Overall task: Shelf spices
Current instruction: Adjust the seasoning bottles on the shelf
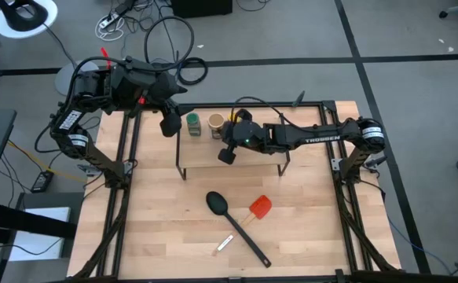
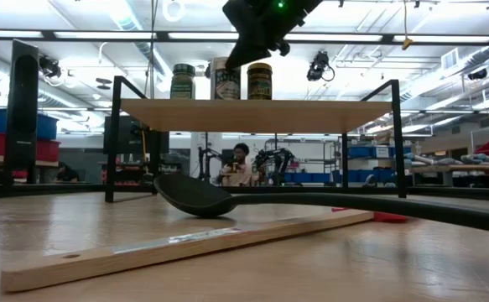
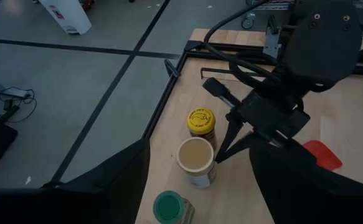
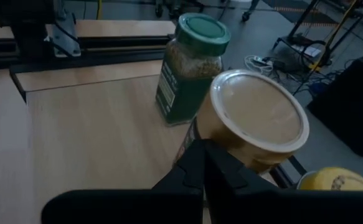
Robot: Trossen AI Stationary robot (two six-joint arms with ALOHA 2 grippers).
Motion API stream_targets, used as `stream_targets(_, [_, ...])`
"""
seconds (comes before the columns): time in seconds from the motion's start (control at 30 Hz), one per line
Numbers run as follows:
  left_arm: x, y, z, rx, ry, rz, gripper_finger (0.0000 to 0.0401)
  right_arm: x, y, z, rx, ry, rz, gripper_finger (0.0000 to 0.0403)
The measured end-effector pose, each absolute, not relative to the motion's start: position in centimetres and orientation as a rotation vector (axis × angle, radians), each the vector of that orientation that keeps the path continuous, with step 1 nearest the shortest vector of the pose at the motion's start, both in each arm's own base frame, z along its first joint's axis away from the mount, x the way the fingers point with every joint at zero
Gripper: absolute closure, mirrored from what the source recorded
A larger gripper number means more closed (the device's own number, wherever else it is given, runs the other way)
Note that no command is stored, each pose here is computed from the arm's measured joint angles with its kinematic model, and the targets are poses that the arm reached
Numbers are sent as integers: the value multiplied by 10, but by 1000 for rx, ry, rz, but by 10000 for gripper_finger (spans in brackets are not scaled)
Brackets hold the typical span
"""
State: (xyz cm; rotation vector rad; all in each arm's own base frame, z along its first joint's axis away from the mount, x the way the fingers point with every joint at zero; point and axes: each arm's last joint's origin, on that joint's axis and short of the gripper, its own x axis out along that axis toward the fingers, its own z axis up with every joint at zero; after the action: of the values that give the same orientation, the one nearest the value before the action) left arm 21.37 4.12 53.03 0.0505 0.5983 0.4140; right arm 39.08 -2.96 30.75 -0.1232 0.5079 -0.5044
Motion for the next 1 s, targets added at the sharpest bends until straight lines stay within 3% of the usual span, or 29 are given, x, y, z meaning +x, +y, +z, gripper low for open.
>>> stream_targets(1.0, [214,41,530,50,598,414,121,393,-47,314,-118,436,-501,403])
